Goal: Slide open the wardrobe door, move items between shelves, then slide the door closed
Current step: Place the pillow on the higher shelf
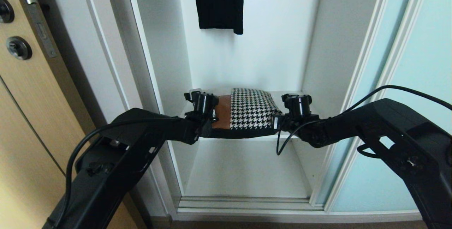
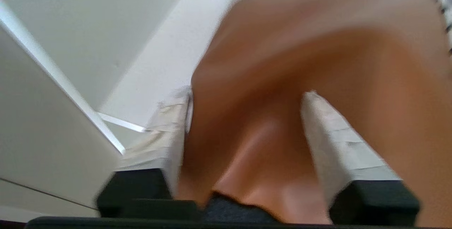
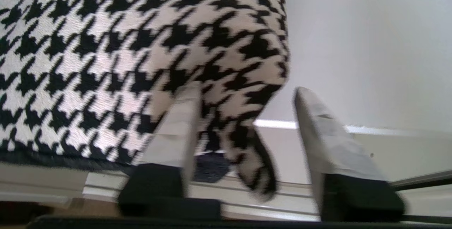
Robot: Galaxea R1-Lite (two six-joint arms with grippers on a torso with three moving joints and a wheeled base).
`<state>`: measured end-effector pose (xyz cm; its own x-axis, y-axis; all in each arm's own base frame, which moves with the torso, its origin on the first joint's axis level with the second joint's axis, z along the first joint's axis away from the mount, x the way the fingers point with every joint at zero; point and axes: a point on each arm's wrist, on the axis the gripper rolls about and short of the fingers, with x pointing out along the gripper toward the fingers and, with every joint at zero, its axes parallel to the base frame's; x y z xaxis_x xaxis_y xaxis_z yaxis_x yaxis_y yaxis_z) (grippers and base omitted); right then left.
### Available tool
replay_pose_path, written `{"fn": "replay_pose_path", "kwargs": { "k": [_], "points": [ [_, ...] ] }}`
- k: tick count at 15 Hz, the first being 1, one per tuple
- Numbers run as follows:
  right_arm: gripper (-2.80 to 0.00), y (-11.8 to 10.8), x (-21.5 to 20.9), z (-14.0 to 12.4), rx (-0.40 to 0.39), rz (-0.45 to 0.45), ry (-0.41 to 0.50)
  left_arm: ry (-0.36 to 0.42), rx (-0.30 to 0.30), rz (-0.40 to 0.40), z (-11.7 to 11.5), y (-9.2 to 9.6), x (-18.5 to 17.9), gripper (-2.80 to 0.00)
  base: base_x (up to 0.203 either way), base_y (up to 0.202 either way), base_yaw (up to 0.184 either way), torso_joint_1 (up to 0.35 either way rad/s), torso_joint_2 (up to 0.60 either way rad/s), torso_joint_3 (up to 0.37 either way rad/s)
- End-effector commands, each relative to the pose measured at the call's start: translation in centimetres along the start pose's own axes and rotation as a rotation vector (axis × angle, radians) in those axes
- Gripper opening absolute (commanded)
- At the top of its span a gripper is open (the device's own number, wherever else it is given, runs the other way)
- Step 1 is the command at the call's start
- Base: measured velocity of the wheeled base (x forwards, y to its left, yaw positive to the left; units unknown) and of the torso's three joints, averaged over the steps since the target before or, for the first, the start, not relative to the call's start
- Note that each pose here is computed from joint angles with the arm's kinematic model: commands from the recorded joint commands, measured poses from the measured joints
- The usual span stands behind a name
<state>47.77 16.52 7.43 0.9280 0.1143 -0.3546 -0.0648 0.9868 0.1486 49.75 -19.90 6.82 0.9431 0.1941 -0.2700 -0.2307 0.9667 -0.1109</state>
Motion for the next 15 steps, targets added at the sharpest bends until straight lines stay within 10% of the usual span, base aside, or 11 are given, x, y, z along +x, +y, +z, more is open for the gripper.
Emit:
{"fn": "replay_pose_path", "kwargs": {
  "k": [1, 5, 11, 12, 15],
  "points": [
    [0.00, 0.3, -0.8, 0.3, 0.002, 0.009, -0.005, -0.019, -0.017, 0.003, 1.1, 0.1, -0.5, 0.00, 0.000, 0.000, 0.000, 0.000, 0.00, 0.000],
    [0.00, 0.0, -3.7, 1.4, 0.008, 0.027, -0.034, -0.053, -0.057, -0.042, 5.2, -0.1, -5.0, 0.00, 0.000, 0.000, 0.000, 0.000, 0.00, 0.000],
    [0.00, -0.6, -5.1, 0.0, 0.010, 0.038, -0.052, 0.152, 0.055, -0.222, 0.3, 0.6, -10.5, 0.00, 0.000, 0.000, 0.000, 0.000, 0.00, 0.000],
    [0.00, -0.7, -5.7, 0.3, 0.011, 0.044, -0.059, 0.181, 0.064, -0.248, 0.0, 0.9, -11.1, -2.80, 0.000, 0.000, 0.000, 0.000, 0.00, 0.000],
    [0.00, -1.1, -7.6, 0.9, 0.014, 0.078, -0.047, 0.202, 0.055, -0.268, 0.3, 1.4, -12.6, -2.80, 0.000, 0.000, 0.000, 0.000, 0.00, 0.000]
  ]
}}
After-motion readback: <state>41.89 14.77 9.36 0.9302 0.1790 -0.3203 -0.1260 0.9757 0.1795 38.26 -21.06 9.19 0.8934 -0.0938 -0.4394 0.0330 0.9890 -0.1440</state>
